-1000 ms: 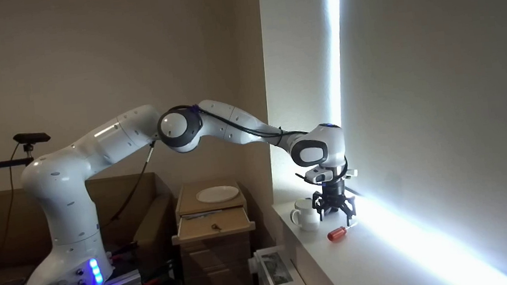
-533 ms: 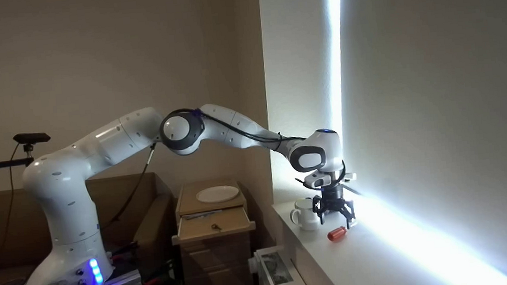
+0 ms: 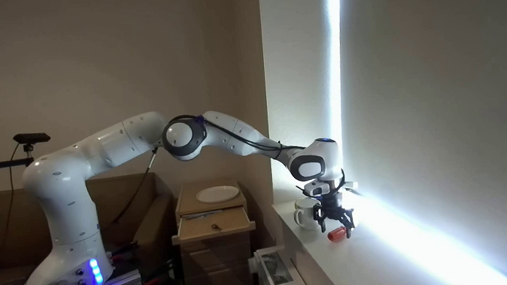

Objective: Put the screwdriver on the open drawer

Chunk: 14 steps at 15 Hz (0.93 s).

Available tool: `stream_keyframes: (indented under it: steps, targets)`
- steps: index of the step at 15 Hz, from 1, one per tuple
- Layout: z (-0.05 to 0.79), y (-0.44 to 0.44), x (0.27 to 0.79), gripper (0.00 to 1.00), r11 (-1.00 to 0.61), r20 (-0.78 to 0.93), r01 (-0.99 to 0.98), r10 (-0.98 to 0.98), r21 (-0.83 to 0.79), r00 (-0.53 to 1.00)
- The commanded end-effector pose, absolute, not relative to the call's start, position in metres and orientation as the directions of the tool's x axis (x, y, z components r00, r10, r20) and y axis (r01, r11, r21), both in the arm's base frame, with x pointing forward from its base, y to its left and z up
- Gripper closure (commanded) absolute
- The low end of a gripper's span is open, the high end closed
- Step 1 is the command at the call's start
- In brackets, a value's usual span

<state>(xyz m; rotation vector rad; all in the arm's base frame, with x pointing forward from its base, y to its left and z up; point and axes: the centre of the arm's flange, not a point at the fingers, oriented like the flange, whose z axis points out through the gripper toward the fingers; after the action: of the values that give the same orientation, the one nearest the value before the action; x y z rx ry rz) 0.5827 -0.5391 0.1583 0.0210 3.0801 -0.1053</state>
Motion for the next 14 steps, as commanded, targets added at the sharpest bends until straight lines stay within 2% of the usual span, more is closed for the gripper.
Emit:
stream_keyframes:
  steps: [1, 10, 14]
  targets:
    - [0.156, -0.558, 0.592, 0.29, 0.994, -0.056, 0.058, 0.053, -0.095, -0.997]
    - [0.156, -0.571, 0.593, 0.92, 0.988, -0.031, 0.101, 0.098, -0.120, -0.995]
    - [0.185, -0.583, 0.589, 0.92, 0.995, 0.007, 0.067, 0.068, -0.068, -0.998]
